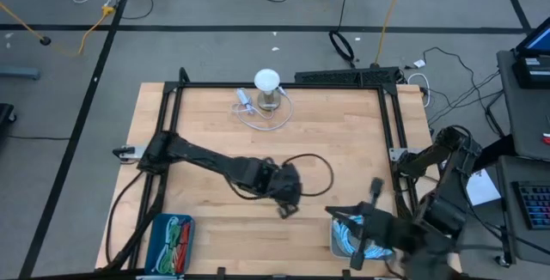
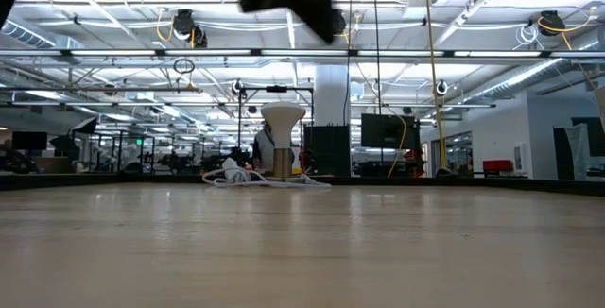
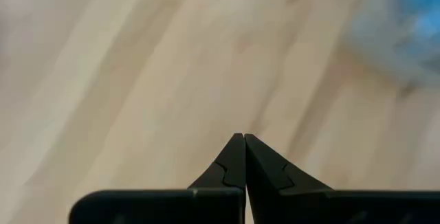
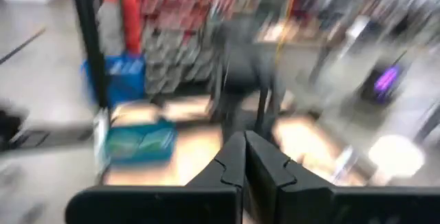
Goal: Pick & Place USB Port
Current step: Adjust the gray bin
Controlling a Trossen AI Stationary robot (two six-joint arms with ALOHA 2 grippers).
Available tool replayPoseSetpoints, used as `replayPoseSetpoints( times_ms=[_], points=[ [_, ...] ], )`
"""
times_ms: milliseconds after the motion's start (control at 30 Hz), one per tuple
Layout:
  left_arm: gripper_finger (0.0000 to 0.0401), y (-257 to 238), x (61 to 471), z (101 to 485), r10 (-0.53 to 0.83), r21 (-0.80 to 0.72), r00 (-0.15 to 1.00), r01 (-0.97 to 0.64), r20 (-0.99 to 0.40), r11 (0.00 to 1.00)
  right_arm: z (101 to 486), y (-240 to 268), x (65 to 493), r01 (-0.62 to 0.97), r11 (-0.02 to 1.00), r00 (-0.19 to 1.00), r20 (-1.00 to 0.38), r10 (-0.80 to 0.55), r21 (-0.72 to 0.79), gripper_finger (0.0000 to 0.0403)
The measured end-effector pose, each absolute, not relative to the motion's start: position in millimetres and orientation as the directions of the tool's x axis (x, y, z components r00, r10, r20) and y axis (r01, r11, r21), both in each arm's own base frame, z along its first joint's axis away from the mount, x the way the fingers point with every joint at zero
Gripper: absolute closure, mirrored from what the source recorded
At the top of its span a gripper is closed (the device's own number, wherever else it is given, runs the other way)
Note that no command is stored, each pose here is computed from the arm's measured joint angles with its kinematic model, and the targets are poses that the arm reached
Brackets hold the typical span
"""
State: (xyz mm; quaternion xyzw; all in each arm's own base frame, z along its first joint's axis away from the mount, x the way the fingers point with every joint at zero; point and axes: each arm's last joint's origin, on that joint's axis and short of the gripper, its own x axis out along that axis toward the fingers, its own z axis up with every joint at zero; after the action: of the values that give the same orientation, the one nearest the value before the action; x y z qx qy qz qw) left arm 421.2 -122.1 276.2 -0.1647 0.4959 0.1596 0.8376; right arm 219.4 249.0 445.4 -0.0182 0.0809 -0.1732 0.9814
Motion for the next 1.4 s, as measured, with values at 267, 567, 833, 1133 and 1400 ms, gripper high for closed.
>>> replayPoseSetpoints(
  times_ms=[267, 567, 833, 1133, 1400],
  points=[
    [0.0401, -136.2, 366.2, 303.9, 0.201, -0.018, 0.369, -0.511, -0.907, 0.859, 342.5, 217.4, 249.1, 0.301, 0.953, 0.665, -0.710, -0.232, -0.029, 0.0403],
    [0.0401, -153.8, 338.4, 309.7, 0.246, -0.046, 0.403, -0.592, -0.881, 0.805, 235.5, 224.7, 266.2, 0.225, 0.934, 0.639, -0.765, 0.072, 0.276, 0.0403],
    [0.0401, -165.6, 333.5, 307.4, 0.237, -0.063, 0.412, -0.595, -0.880, 0.801, 209.9, 212.5, 256.8, 0.258, 0.941, 0.529, -0.847, 0.053, 0.220, 0.0403],
    [0.0401, -166.1, 333.4, 307.6, 0.244, -0.059, 0.416, -0.595, -0.876, 0.802, 206.5, 211.4, 251.0, 0.226, 0.950, 0.429, -0.898, 0.103, 0.217, 0.0403],
    [0.0401, -167.7, 332.5, 307.7, 0.245, -0.055, 0.419, -0.588, -0.874, 0.807, 203.9, 220.5, 232.6, 0.197, 0.963, 0.335, -0.936, 0.111, 0.185, 0.0403]
  ],
)
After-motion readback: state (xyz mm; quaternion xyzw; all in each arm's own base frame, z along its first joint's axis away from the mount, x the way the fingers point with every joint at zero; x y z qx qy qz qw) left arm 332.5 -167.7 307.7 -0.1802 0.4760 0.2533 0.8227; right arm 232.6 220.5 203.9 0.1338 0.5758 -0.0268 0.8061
